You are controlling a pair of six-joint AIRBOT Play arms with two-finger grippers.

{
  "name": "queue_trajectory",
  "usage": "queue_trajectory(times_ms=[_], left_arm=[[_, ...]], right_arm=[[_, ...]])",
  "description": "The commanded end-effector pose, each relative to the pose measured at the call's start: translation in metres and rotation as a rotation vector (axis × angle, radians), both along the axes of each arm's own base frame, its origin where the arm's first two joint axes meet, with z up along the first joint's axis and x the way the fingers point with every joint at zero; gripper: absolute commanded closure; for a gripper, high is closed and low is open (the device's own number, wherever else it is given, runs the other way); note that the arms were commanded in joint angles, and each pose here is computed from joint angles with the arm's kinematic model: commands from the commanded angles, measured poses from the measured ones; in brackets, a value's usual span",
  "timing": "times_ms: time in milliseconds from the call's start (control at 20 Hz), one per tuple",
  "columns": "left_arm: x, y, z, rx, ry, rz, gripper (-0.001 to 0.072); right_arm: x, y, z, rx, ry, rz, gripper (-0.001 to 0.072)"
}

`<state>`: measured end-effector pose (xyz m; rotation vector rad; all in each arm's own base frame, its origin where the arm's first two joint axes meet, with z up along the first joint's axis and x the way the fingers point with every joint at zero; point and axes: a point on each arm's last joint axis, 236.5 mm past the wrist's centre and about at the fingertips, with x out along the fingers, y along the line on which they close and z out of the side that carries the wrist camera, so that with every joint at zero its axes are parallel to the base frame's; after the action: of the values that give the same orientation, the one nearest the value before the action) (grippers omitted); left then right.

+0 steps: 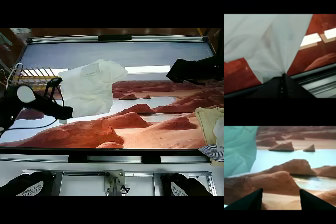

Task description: Fold the shirts.

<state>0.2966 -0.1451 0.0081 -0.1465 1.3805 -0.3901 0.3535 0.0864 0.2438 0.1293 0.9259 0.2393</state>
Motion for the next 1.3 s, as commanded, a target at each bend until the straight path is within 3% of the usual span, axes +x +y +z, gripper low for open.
queue_trajectory(times_ms=[0, 50, 250, 300, 400, 600, 750, 1000, 1050, 1100, 1150, 1200, 1250], left_arm=[[-0.047, -0.005, -0.043, -0.070, 0.057, 0.146, 0.0262], [-0.038, -0.010, -0.035, -0.096, 0.029, 0.157, -0.0013], [0.045, -0.013, 0.042, -0.153, -0.301, 0.165, -0.0009], [0.071, -0.009, 0.063, -0.169, -0.376, 0.198, 0.0048], [0.110, -0.002, 0.079, -0.174, -0.432, 0.241, 0.0048], [0.171, 0.017, 0.034, -0.104, -0.346, 0.262, 0.0013], [0.181, 0.014, -0.013, -0.030, -0.224, 0.157, 0.0011], [0.188, -0.007, -0.055, -0.037, -0.124, 0.157, 0.0040], [0.187, -0.013, -0.059, -0.043, -0.110, 0.153, 0.0172], [0.186, -0.016, -0.062, -0.042, -0.104, 0.145, 0.0434], [0.186, -0.019, -0.062, -0.047, -0.109, 0.131, 0.0594], [0.187, -0.023, -0.057, -0.060, -0.115, 0.108, 0.0650], [0.188, -0.030, -0.045, -0.084, -0.131, 0.075, 0.0651]], right_arm=[[-0.012, -0.006, 0.002, -0.020, 0.013, -0.007, 0.0129], [-0.011, -0.006, 0.003, -0.019, 0.009, -0.008, 0.0129], [-0.007, -0.007, -0.001, -0.025, 0.018, -0.012, 0.0129], [-0.005, -0.009, -0.003, -0.034, 0.021, -0.018, 0.0129], [0.000, -0.017, -0.009, -0.058, 0.033, -0.049, 0.0129], [0.008, -0.029, -0.020, -0.102, 0.058, -0.089, 0.0128], [0.013, -0.034, -0.028, -0.122, 0.077, -0.103, 0.0128], [0.024, -0.041, -0.040, -0.154, 0.095, -0.119, 0.0128], [0.029, -0.043, -0.037, -0.162, 0.072, -0.127, 0.0128], [0.033, -0.046, -0.035, -0.168, 0.052, -0.135, 0.0128], [0.037, -0.049, -0.033, -0.178, 0.034, -0.143, 0.0128], [0.038, -0.050, -0.031, -0.182, 0.025, -0.147, 0.0128], [0.039, -0.051, -0.031, -0.187, 0.024, -0.150, 0.0128]])
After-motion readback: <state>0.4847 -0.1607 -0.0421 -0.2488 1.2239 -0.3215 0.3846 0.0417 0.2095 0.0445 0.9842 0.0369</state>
